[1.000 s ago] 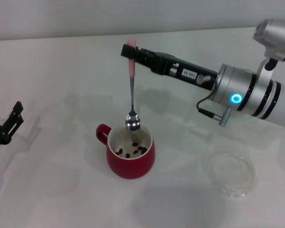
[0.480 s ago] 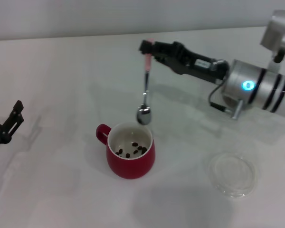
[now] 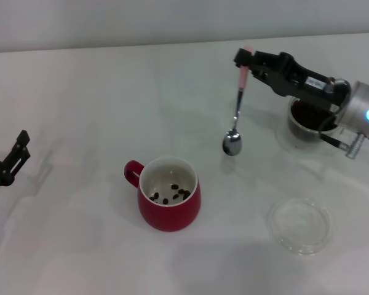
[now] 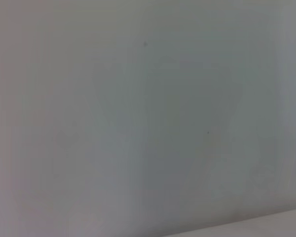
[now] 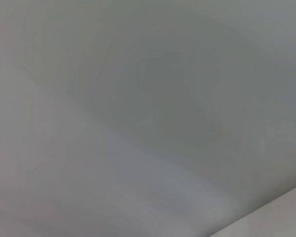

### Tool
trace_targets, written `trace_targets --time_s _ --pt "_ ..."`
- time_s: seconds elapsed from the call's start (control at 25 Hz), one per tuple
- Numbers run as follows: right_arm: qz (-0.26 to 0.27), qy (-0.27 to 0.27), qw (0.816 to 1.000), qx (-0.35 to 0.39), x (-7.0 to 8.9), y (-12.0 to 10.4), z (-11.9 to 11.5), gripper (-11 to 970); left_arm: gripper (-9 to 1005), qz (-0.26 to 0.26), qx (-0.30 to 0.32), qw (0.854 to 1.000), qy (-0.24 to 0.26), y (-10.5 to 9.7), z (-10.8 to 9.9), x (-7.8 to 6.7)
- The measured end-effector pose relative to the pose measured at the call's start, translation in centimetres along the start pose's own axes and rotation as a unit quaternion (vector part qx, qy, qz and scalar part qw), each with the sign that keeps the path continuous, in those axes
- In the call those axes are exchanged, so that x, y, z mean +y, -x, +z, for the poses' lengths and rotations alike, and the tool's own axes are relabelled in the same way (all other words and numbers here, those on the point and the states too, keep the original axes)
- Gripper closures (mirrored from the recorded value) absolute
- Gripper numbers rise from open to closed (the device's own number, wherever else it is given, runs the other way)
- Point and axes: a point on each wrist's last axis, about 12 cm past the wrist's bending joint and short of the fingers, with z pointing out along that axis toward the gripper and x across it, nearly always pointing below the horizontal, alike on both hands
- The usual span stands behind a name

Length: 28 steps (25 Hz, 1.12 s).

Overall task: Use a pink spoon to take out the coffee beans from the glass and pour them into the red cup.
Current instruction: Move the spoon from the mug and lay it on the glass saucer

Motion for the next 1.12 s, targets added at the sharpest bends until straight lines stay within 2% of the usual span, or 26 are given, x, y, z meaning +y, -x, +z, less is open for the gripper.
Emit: trace_targets --time_s 0.4,0.76,1.12 --pt "-0.039 -0.003 0.999 -0.018 -0.4 0.1 -3.8 809 235 0.001 0.01 1.0 0.004 -0.2 0.0 0.1" --pt "-0.076 -0.03 0.996 -0.032 -1.1 -0.3 -7.1 809 234 0.0 0.017 1.0 0.007 -0.4 0.1 0.1" --pt "-0.133 -0.012 0.99 -0.034 -0.6 -0.9 -9.8 810 235 -0.001 0.014 1.0 0.002 -0.2 0.3 0.0"
